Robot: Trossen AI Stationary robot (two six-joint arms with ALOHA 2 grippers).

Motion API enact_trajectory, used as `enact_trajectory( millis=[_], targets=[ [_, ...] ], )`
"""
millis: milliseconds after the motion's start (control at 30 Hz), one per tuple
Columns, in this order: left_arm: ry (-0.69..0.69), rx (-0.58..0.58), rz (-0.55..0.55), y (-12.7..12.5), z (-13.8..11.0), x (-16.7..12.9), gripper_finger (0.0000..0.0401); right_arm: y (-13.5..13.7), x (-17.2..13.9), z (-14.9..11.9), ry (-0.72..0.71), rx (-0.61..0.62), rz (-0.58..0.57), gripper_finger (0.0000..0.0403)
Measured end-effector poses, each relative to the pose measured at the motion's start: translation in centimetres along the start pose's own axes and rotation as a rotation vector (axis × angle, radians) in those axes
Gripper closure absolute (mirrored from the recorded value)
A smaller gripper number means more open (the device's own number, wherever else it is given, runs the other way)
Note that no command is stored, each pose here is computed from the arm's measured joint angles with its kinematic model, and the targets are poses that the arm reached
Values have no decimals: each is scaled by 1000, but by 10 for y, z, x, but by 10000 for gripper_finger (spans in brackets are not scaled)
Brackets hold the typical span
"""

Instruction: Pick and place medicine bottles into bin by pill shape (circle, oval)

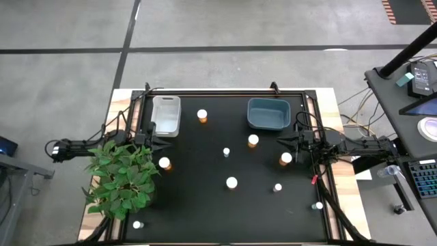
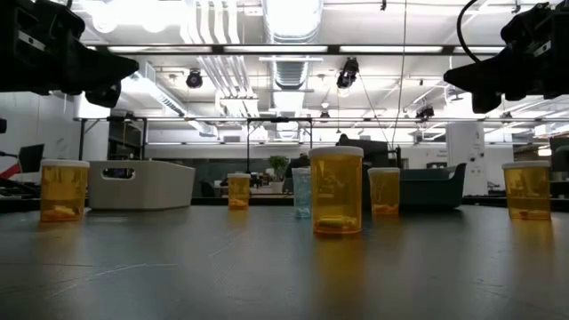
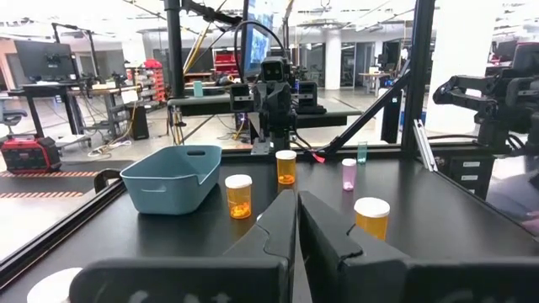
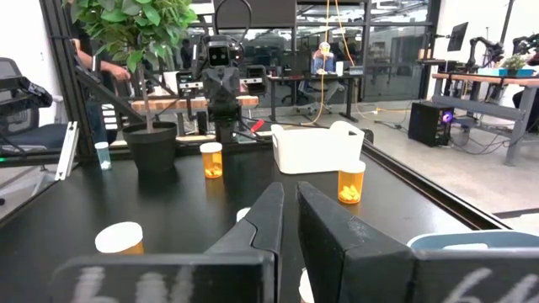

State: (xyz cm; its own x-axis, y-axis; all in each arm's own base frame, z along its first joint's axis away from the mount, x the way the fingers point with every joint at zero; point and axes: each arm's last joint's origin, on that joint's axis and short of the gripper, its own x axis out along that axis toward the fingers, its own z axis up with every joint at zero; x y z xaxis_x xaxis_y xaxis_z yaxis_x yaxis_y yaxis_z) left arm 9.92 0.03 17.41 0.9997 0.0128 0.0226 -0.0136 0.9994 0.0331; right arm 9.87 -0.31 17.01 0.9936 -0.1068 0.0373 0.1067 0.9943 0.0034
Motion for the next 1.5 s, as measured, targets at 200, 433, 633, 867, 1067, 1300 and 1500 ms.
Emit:
enact_trajectory(
  millis=[200,433,633,867,1067,1300,1500],
  targets=[
    [-2,0,0,0,0,0,401,0,0,0,0,0,0,374],
    [0,0,0,0,0,0,401,0,0,0,0,0,0,374],
    [-1,0,0,0,0,0,401,0,0,0,0,0,0,374],
    [-1,0,0,0,0,0,401,0,0,0,0,0,0,374],
    [-1,0,0,0,0,0,401,0,0,0,0,0,0,374],
    [-1,0,0,0,0,0,401,0,0,0,-1,-52,-1,374],
    [-1,0,0,0,0,0,401,0,0,0,-1,-310,-2,374]
  ],
)
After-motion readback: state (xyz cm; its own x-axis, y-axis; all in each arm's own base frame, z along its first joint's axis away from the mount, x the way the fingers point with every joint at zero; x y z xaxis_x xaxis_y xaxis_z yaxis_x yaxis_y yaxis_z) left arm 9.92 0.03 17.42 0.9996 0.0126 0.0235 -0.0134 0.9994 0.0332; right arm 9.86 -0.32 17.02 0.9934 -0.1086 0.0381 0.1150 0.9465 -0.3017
